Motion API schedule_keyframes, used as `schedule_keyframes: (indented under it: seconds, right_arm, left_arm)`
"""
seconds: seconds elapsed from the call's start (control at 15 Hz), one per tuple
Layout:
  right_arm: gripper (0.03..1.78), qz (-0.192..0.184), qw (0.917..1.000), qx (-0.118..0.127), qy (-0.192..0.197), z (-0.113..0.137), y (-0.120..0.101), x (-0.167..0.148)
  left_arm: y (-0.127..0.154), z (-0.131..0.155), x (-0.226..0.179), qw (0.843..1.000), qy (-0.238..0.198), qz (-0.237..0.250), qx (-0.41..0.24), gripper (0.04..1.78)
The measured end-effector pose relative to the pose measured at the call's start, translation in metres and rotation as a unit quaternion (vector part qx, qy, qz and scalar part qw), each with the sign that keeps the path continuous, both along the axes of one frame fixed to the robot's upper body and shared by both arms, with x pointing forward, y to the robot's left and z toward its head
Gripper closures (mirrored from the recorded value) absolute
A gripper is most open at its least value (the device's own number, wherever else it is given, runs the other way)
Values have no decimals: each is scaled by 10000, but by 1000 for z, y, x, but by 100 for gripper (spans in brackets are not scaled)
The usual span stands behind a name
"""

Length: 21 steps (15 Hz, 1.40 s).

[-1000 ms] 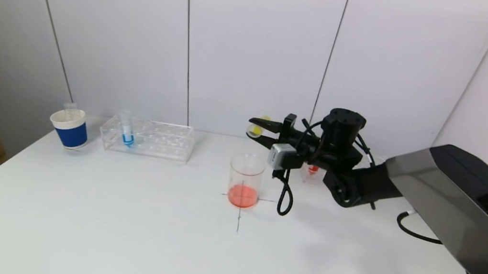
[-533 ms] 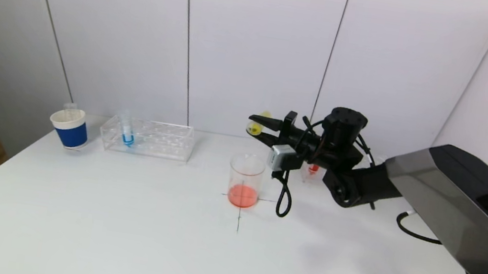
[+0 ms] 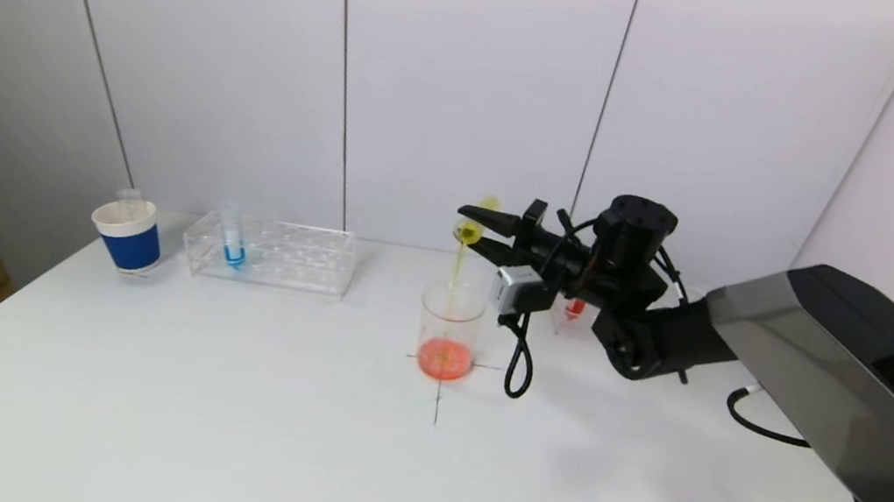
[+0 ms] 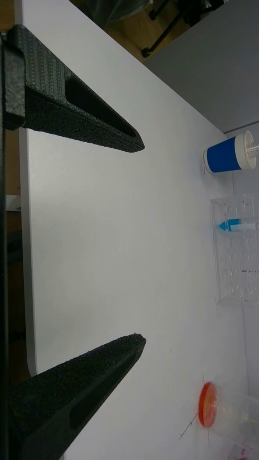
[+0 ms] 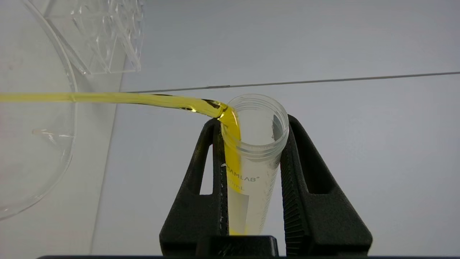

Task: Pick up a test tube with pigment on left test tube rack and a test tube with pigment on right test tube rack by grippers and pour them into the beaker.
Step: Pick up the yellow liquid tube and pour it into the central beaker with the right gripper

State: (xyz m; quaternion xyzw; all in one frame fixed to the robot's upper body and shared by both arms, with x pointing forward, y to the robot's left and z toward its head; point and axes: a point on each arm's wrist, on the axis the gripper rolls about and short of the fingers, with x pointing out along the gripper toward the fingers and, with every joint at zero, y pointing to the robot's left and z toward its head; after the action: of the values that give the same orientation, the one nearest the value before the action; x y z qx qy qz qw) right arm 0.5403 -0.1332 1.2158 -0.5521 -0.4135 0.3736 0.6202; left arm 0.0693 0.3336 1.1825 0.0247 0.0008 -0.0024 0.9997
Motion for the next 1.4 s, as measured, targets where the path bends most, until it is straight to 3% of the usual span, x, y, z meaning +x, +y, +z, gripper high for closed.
schedule_keyframes:
  seconds: [1.4]
  right_arm:
    - [133, -84, 9958, -109, -905, 12, -1, 0]
  left_arm:
    - [0, 0, 0, 10000, 0, 0, -2, 6]
